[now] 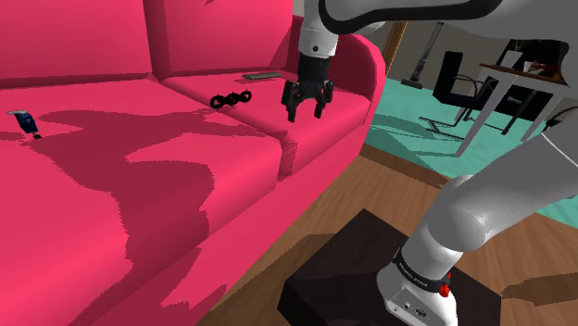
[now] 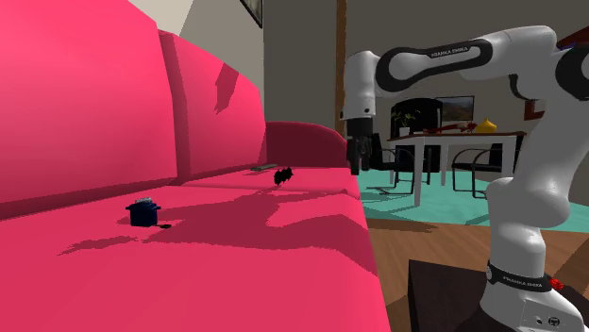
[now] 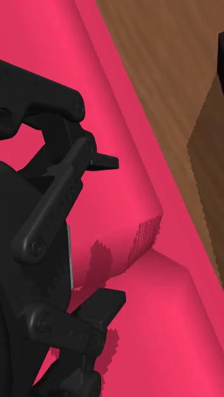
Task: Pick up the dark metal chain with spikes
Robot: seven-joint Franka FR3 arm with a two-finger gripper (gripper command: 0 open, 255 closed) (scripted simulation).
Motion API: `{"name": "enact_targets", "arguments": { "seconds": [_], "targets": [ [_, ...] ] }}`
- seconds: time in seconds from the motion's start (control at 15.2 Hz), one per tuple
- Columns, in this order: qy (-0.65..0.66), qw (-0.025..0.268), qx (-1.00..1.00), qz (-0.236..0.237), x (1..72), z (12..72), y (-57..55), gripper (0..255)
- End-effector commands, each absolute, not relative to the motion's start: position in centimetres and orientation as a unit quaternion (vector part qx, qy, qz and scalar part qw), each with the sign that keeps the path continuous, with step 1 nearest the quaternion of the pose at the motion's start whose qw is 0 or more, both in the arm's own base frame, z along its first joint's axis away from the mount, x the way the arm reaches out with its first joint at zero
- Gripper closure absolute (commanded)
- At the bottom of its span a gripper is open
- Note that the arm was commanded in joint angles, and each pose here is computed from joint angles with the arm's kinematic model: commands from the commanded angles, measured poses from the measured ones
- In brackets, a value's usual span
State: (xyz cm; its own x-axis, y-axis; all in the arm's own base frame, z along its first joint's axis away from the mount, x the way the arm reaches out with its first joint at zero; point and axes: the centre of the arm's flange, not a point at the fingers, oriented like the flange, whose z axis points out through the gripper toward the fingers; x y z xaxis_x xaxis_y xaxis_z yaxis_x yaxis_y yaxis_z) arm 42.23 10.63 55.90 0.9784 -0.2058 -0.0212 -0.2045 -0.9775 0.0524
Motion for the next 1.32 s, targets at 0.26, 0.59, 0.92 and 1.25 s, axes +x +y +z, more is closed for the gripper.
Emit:
{"name": "enact_targets", "arguments": {
  "seconds": [0.26, 0.59, 0.92, 1.25],
  "targets": [
    [-0.175, 0.013, 0.985, -0.008, 48.2, 56.9, 15.1, 0],
    [-0.232, 0.004, 0.973, -0.004, 53.8, 57.9, 17.9, 0],
    [-0.289, -0.005, 0.957, 0.001, 59.6, 59.0, 20.1, 0],
    [-0.317, -0.010, 0.948, 0.003, 62.6, 58.5, 20.9, 0]
  ]
}}
